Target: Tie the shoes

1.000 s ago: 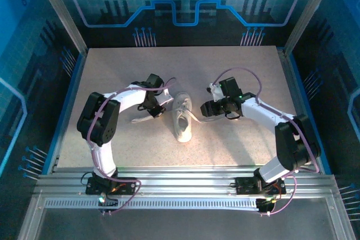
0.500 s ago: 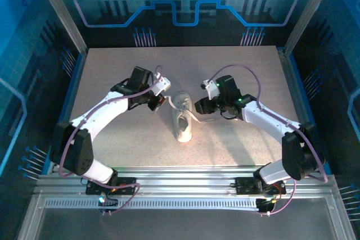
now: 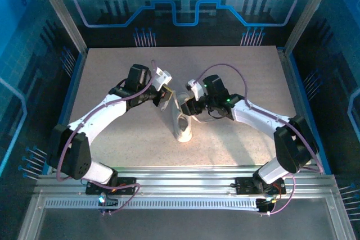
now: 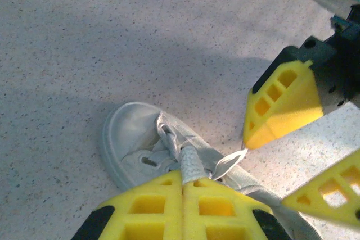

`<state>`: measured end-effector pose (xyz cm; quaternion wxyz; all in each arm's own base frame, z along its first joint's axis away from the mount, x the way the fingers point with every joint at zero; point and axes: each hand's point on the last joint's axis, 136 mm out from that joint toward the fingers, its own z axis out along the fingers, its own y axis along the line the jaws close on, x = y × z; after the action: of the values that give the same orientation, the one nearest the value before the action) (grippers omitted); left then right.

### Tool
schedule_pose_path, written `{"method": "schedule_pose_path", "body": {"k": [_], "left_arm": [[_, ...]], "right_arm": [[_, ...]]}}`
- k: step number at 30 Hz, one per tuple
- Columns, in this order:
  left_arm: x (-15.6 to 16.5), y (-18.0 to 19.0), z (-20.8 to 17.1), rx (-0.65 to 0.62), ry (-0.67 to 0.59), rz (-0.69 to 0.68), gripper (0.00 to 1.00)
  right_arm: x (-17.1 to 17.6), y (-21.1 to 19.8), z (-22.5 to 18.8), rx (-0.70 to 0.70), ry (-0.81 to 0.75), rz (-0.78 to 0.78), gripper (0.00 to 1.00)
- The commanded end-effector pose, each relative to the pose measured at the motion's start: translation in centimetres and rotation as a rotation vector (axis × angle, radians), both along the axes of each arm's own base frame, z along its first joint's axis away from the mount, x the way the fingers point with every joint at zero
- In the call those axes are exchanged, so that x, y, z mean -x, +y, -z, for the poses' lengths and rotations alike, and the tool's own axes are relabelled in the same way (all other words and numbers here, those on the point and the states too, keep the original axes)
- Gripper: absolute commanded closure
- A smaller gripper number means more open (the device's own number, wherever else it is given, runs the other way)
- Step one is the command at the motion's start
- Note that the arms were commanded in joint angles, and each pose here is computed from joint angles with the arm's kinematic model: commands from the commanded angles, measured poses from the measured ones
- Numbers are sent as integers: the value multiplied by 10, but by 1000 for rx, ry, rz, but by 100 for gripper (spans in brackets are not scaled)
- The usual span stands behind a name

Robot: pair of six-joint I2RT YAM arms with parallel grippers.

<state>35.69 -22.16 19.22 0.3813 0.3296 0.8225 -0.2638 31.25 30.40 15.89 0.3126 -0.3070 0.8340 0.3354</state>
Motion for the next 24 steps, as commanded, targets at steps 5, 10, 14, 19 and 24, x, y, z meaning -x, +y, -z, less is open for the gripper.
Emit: {"method": "schedule_pose_path", "body": {"k": [5, 10, 14, 19, 24], "left_arm": [[3, -10, -2, 58, 14, 41, 100], [4, -11, -2, 67, 21, 48, 100], [5, -11, 1, 65, 26, 51, 100], [7, -9, 7, 57, 31, 50, 100], [11, -8, 13, 49, 51, 52, 88]], "right_arm": [[-13, 26, -13, -40, -57, -52, 55], [-22, 38, -14, -53, -70, -61, 62], [-28, 41, -15, -63, -84, -51, 75], [-30, 37, -19, -70, -117, -24, 100], [-28, 32, -21, -69, -136, -8, 100]]}}
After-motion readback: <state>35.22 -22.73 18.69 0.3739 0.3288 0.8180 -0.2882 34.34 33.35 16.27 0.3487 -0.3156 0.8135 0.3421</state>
